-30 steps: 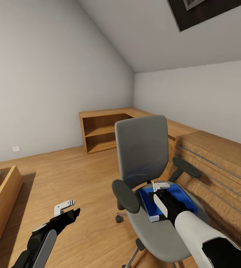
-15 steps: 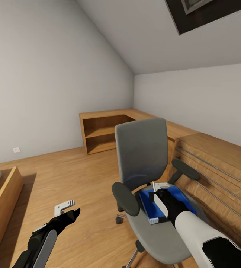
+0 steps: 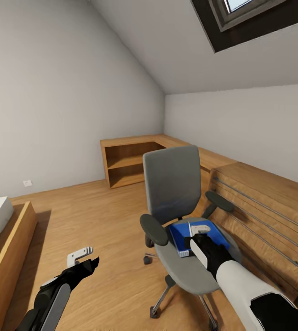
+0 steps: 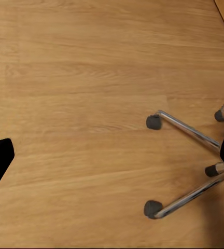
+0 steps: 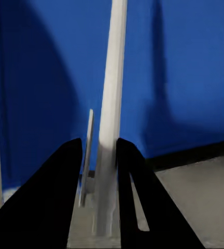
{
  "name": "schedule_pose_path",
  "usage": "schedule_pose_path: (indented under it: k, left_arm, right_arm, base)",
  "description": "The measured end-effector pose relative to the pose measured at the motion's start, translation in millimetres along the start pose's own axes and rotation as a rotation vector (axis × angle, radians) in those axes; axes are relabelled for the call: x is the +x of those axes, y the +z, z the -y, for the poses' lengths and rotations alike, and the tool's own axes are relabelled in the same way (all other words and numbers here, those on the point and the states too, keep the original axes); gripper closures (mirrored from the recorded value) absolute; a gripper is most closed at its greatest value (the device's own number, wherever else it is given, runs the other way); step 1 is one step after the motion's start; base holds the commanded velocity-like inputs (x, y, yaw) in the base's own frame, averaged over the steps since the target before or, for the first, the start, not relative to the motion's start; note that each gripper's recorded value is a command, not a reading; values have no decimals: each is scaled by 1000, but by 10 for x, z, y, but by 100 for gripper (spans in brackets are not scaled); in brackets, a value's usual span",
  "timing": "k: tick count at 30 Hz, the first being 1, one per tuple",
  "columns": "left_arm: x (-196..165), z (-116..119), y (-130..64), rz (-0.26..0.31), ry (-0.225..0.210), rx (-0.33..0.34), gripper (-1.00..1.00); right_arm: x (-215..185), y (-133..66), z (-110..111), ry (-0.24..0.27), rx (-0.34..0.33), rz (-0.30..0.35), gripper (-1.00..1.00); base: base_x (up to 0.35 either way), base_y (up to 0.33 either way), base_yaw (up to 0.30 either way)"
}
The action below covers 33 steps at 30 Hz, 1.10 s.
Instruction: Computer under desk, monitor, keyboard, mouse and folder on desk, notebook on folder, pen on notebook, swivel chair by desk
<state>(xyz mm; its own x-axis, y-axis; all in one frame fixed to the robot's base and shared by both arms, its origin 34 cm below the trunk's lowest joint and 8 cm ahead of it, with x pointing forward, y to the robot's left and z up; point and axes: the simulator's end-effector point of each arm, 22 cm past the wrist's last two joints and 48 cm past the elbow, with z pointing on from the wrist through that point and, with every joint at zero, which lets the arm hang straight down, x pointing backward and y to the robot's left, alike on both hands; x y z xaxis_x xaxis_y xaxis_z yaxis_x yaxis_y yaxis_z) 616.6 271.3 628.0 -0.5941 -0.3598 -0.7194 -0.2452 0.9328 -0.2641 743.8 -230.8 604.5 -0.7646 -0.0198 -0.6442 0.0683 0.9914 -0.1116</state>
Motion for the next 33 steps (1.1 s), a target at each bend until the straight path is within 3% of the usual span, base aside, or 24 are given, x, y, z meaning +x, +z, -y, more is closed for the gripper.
schedule_pose_path:
  k: [5,9,12,23,29,33]
  left_arm:
    - [-136,60,-84,15,0,7,-100]
    - [-249,125,-293,50,1,25,-100]
    - [-183,258,-561,65,20,59,-100]
    - [-206,539,-769,59,51,102,-100]
    - [-279,584,-827,54,54,104,-100]
    - [-337,605,-873,54,54,103,-100]
  right_arm:
    - [-413,-168,30,36,-7,71,100]
    - [-782,-382,126,67,-1,126,100]
    - [-855,-639,127,93,-21,166,100]
    - [-928,-1551,450,209,-59,228,100]
    - [-1034,-1728,659,270,-51,252,100]
    - [-1091,-1789,684,281,-54,253,100]
  base:
    - [-335,0,0]
    - [-262,0,0]
    - [-74,0,0]
    - [-9,0,0]
    - [-128,0,-100]
    - [-76,0,-82]
